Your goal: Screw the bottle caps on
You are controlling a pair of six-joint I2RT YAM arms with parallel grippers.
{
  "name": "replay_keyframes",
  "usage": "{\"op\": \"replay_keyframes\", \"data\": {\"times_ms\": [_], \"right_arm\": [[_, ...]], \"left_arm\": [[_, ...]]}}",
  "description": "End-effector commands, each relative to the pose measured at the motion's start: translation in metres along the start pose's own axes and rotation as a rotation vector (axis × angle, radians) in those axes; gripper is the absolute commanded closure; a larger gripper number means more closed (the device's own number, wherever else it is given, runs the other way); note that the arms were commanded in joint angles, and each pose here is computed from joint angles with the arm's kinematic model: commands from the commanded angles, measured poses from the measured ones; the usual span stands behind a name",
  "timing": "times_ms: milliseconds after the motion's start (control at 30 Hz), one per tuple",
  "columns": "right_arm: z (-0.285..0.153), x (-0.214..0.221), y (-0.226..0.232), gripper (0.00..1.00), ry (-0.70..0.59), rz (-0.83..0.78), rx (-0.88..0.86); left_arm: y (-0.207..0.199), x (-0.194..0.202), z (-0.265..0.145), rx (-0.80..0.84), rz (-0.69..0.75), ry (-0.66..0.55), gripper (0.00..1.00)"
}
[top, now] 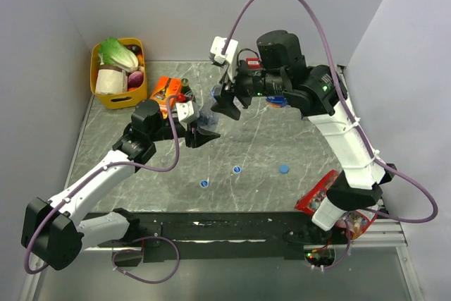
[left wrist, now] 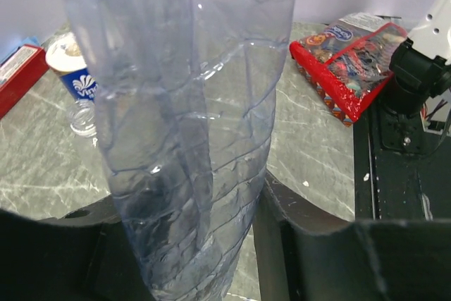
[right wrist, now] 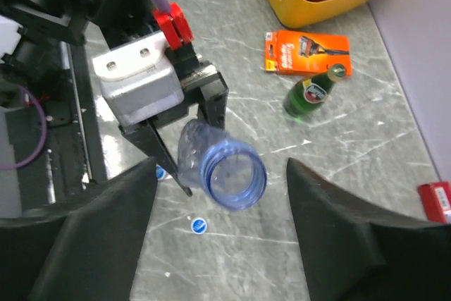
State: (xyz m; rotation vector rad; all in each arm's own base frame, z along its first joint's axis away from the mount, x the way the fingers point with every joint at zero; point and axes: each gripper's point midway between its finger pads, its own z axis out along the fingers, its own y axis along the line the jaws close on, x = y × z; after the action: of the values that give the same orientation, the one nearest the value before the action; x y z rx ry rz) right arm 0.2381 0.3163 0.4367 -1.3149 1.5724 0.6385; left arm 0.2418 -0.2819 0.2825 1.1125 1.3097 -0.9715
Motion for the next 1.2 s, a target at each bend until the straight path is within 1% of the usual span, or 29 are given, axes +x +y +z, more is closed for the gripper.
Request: {"op": "replay_keyframes", "data": {"times_ms": [0,33,67,100,133,167,200,233,267,300,333,367,400,433,467,500,533,567,667,733,767,833,867,933,967,1033,1067,1133,1167], "right_arm": [[-0.06,-0.017,-0.022,0.14,-0.088,-0.017,0.125],[-0.079,-0.013,-0.031,0.13,-0.093,-0.003,0.169],[-0.086,-0.003,-0.034,0.13,-0.073,0.015,0.181],[-0.092,0.003,-0.03,0.12,-0.067,0.02,0.158],[-0.095,0.024,-0.028,0.12,-0.02,0.035,0.149],[-0.1,0.045,-0.035,0.12,0.031,0.01,0.167],[-0.1,0.061,-0.035,0.13,0.057,-0.003,0.159],[-0.094,0.102,-0.028,0.13,0.13,0.025,0.139],[-0.093,0.125,-0.032,0.13,0.17,-0.024,0.138],[-0.089,0.148,-0.026,0.14,0.221,-0.043,0.105],[-0.079,0.192,-0.016,0.16,0.317,-0.036,0.05],[-0.076,0.212,-0.014,0.19,0.361,-0.095,0.018],[-0.073,0.231,-0.013,0.19,0.399,-0.108,0.002],[-0.068,0.262,-0.003,0.2,0.445,-0.108,-0.044],[-0.066,0.277,-0.004,0.2,0.464,-0.184,-0.069],[-0.064,0.291,-0.003,0.2,0.487,-0.214,-0.077],[-0.059,0.315,0.001,0.21,0.512,-0.239,-0.096],[-0.058,0.326,-0.001,0.21,0.534,-0.303,-0.108],[-0.051,0.361,-0.002,0.24,0.579,-0.374,-0.155],[-0.049,0.381,0.0,0.26,0.599,-0.387,-0.198],[-0.047,0.386,-0.003,0.28,0.599,-0.454,-0.231],[-0.045,0.404,-0.004,0.32,0.614,-0.473,-0.276],[-0.043,0.406,-0.008,0.35,0.601,-0.519,-0.294],[-0.037,0.414,-0.011,0.4,0.577,-0.551,-0.34],[-0.035,0.417,-0.012,0.44,0.579,-0.56,-0.352],[-0.034,0.429,-0.012,0.46,0.603,-0.562,-0.41],[-0.034,0.432,-0.01,0.49,0.604,-0.598,-0.457],[-0.034,0.439,-0.007,0.49,0.619,-0.577,-0.521],[-0.033,0.441,-0.007,0.45,0.622,-0.57,-0.534]], "left_arm": [[0.004,-0.016,-0.007,-0.047,0.008,-0.044,0.85],[0.006,-0.016,-0.008,-0.06,-0.004,-0.042,0.87],[0.005,-0.018,-0.01,-0.065,-0.002,-0.045,0.87],[0.006,-0.019,-0.012,-0.074,-0.002,-0.047,0.88],[0.009,-0.02,-0.013,-0.091,0.0,-0.05,0.89],[0.009,-0.021,-0.014,-0.098,0.003,-0.053,0.9],[0.01,-0.023,-0.014,-0.103,0.008,-0.056,0.95],[0.01,-0.025,-0.014,-0.105,0.017,-0.057,0.96],[0.011,-0.026,-0.015,-0.108,0.019,-0.057,0.98],[0.012,-0.026,-0.015,-0.108,0.02,-0.056,0.99],[0.012,-0.027,-0.015,-0.11,0.023,-0.056,0.99],[0.014,-0.031,-0.015,-0.118,0.029,-0.061,0.99],[0.014,-0.03,-0.016,-0.12,0.022,-0.052,0.99],[0.015,-0.031,-0.016,-0.125,0.035,-0.05,0.99],[0.016,-0.035,-0.017,-0.134,0.045,-0.052,0.99],[0.018,-0.036,-0.019,-0.145,0.049,-0.047,0.99],[0.018,-0.034,-0.02,-0.15,0.053,-0.037,0.99],[0.018,-0.037,-0.021,-0.155,0.061,-0.037,0.99],[0.017,-0.035,-0.025,-0.164,0.063,-0.008,0.99],[0.015,-0.033,-0.026,-0.155,0.066,0.004,0.99],[0.014,-0.032,-0.027,-0.155,0.059,0.013,0.99],[0.016,-0.033,-0.027,-0.163,0.054,0.015,0.99],[0.016,-0.033,-0.026,-0.164,0.049,0.018,0.98],[0.019,-0.033,-0.026,-0.17,0.045,0.025,0.98],[0.02,-0.036,-0.025,-0.172,0.05,0.022,0.98],[0.023,-0.035,-0.024,-0.176,0.055,0.028,0.98],[0.022,-0.032,-0.024,-0.174,0.045,0.044,0.98],[0.025,-0.03,-0.023,-0.177,0.038,0.054,0.98],[0.025,-0.032,-0.023,-0.177,0.041,0.052,0.98]]}}
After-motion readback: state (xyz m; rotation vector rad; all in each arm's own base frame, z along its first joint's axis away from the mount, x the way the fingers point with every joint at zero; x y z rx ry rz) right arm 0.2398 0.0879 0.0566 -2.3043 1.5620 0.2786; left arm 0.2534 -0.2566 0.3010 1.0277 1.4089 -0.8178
